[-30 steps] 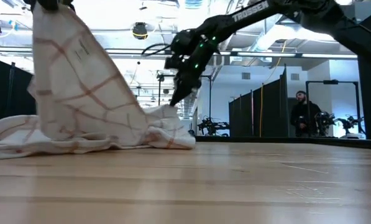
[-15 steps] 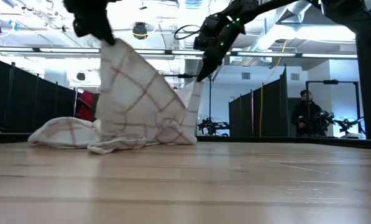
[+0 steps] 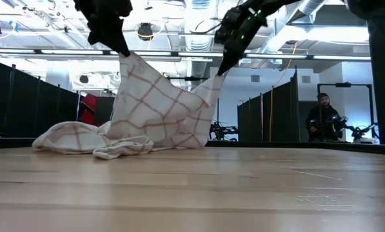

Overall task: Roll towel
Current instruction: Roll the white squared towel

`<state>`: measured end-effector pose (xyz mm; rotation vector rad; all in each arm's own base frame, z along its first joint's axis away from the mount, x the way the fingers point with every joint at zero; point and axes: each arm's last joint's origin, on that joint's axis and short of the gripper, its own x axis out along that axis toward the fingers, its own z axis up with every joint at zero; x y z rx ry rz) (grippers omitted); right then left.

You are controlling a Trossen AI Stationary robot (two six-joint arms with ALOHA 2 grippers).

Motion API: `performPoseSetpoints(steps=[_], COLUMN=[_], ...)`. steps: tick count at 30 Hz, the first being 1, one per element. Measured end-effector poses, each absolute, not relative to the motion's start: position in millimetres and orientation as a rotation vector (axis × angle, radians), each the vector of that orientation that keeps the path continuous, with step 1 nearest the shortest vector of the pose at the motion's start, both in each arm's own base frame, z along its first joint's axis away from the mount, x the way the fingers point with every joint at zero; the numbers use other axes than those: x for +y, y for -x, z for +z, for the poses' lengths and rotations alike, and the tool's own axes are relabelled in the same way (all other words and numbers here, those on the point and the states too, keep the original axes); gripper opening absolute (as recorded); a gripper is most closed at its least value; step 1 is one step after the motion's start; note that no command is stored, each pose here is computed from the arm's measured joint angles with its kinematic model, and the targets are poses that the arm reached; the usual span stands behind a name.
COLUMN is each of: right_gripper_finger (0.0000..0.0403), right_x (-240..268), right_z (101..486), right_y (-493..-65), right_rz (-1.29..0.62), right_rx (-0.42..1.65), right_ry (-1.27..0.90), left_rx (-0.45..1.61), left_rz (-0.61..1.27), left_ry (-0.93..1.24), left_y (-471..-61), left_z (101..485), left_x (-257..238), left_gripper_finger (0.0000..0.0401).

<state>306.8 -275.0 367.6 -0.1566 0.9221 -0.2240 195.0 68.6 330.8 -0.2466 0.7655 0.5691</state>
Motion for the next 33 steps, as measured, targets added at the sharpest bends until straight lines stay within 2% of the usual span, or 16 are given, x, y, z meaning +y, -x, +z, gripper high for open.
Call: performPoseSetpoints(steps=[10,14,19,23,27,33], right_gripper_finger=[0.0000,0.0000,0.0000,0.0000,0.0005,0.0059], right_x=[-258,-248,-246,-259,-275,-263], right_z=[427,437,440,412,361,295], right_y=[-252,-239,-232,-234,-243,-269], right_rz=[-0.349,-0.357,-0.364,-0.325,-0.319,-0.248], right_rx=[0.815,0.818,0.823,0.854,0.865,0.879], right_ry=[0.175,0.165,0.156,0.077,0.009,0.017], left_rx=[0.673,0.620,0.623,0.647,0.650,0.669], left_rz=[0.533,0.539,0.529,0.498,0.475,0.473], left_ry=[0.200,0.179,0.203,0.213,0.217,0.224], left_y=[-184,-177,-173,-173,-175,-175], left_z=[367,381,381,379,378,377], left_x=[101,112,117,114,110,109], left_gripper_finger=[0.0009,0.0009,0.0009,0.0009,0.0009,0.0009])
